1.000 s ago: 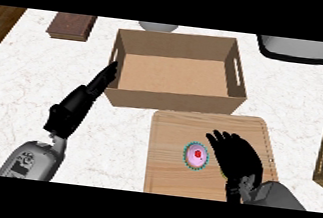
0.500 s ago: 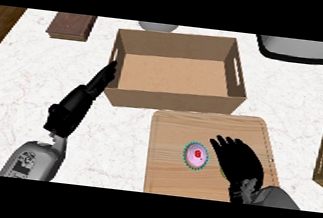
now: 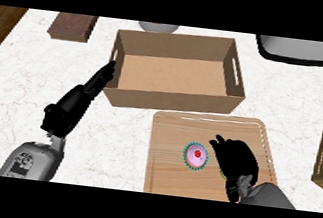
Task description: Pick the pear from the cutting board and place it in the cardboard box
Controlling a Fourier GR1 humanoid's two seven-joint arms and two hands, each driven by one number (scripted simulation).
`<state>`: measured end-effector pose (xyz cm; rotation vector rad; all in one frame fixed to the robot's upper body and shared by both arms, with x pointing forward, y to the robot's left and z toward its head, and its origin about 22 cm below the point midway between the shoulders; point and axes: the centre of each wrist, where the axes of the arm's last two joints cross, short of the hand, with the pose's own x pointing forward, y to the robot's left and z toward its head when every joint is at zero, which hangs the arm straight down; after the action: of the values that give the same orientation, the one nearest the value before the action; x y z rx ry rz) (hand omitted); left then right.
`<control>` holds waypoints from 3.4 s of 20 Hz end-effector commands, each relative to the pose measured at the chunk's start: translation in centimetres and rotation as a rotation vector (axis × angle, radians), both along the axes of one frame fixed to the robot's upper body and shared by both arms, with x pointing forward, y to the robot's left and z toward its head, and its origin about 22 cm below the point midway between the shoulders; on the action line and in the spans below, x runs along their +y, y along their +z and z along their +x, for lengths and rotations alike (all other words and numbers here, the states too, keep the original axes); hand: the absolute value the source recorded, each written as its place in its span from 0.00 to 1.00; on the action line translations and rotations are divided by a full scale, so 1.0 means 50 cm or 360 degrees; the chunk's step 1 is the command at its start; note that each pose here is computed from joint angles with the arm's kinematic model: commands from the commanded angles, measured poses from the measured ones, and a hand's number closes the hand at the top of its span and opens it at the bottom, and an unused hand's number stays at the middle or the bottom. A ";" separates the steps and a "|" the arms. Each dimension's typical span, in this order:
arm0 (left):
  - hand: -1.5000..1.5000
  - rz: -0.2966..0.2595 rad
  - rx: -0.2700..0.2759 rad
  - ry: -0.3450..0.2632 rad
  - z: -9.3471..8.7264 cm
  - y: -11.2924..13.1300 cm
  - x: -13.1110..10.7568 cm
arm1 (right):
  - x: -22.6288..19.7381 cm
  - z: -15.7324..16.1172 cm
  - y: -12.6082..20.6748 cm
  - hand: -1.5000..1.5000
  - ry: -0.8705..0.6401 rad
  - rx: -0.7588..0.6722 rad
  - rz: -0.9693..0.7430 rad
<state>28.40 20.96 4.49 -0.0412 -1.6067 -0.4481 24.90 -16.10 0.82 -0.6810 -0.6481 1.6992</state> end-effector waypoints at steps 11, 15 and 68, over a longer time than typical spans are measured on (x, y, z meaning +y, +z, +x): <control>0.50 0.0025 0.0020 0.0005 0.004 -0.017 -0.025 | 0.034 0.010 -0.036 1.00 0.0184 -0.0324 0.0070; 0.50 0.0007 -0.0011 -0.0044 0.014 0.009 -0.018 | 0.229 -0.025 0.040 1.00 0.0167 -0.0677 0.0461; 0.50 0.0013 0.0005 -0.0018 0.000 -0.021 0.001 | 0.308 0.165 0.455 1.00 -0.0293 -0.1614 0.1012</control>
<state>28.28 20.92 4.07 -0.0431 -1.6133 -0.4632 30.76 -0.29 24.13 -1.0440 -1.7005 0.7803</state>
